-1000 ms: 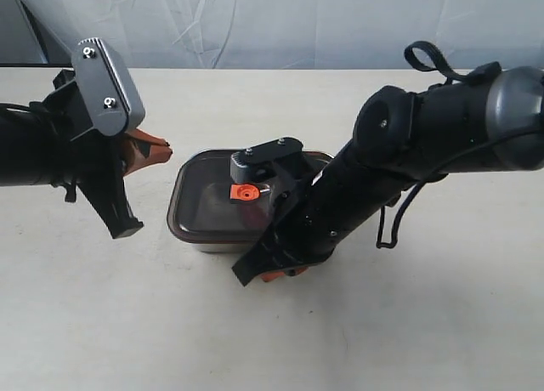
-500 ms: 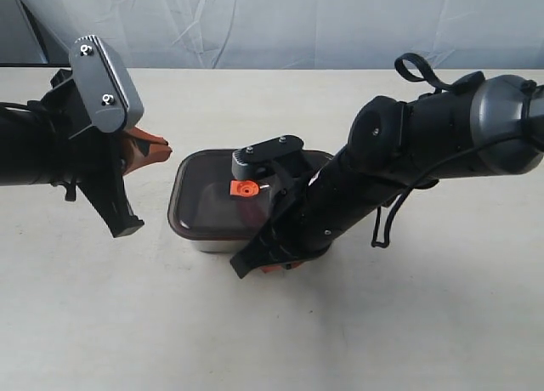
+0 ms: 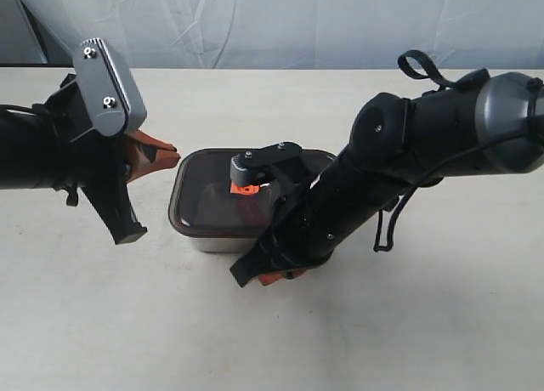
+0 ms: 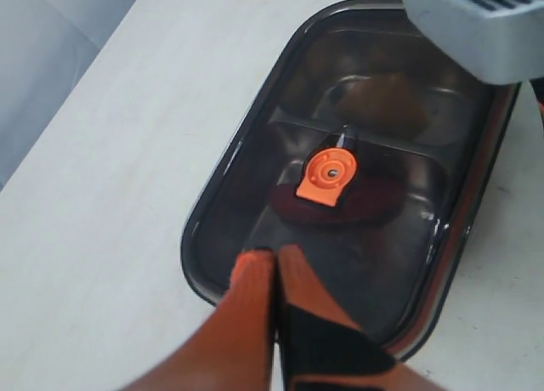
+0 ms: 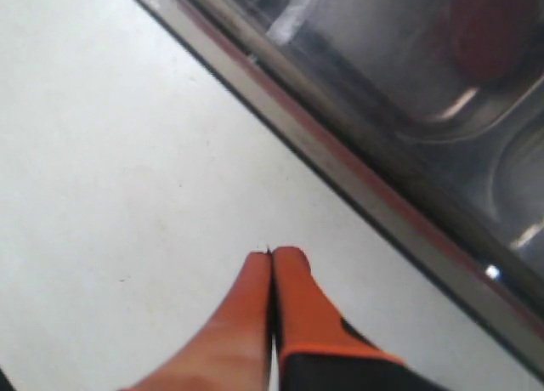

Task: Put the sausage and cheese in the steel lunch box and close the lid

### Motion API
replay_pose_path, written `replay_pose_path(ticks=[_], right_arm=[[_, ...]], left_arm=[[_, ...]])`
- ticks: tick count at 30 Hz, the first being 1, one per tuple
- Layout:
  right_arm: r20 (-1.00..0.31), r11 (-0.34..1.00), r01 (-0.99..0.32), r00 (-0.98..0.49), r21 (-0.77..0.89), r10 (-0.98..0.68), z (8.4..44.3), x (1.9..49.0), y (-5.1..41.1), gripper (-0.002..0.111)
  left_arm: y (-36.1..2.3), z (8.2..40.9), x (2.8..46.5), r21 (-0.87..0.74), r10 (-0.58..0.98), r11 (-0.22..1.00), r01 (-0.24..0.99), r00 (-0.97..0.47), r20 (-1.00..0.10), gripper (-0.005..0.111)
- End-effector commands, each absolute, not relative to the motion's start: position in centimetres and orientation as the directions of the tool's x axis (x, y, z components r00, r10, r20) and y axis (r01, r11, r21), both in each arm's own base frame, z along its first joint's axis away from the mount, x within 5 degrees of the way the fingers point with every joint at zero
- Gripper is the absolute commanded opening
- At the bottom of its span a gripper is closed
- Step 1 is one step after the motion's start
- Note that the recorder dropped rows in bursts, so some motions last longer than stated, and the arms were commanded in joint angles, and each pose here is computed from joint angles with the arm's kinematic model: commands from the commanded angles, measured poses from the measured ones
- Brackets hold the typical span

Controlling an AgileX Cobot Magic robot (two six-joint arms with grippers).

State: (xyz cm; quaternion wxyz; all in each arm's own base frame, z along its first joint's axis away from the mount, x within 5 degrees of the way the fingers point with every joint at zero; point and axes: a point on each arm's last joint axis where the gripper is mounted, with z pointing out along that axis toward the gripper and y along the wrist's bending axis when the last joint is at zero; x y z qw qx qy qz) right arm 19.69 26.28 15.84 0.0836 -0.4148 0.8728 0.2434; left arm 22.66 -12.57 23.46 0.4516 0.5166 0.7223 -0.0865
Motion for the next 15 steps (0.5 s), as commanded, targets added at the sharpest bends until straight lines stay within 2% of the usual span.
replay_pose_path(ticks=[1,5,9,15], right_arm=[[-0.362,0.497,-0.781,-0.619,0.378,-0.697,17.9,18.9,25.9,0.000],[-0.449,0.484,-0.809,-0.588,0.333,-0.673,20.4,18.9,25.3,0.000],[-0.562,0.576,-0.775,-0.607,0.262,-0.562,21.9,20.7,24.6,0.000],[-0.524,0.655,-0.728,-0.646,0.204,-0.555,19.5,23.1,23.5,0.000]], left_arm=[[-13.0,23.7,22.1,0.314,0.650,0.419,0.852,-0.041,-0.759,0.000],[-13.2,22.9,22.0,0.294,0.663,0.379,0.878,-0.036,-0.748,0.000],[-13.5,21.6,22.3,0.241,0.668,0.367,0.898,-0.074,-0.741,0.000],[-14.0,19.5,22.6,0.174,0.686,0.318,0.932,-0.099,-0.721,0.000]])
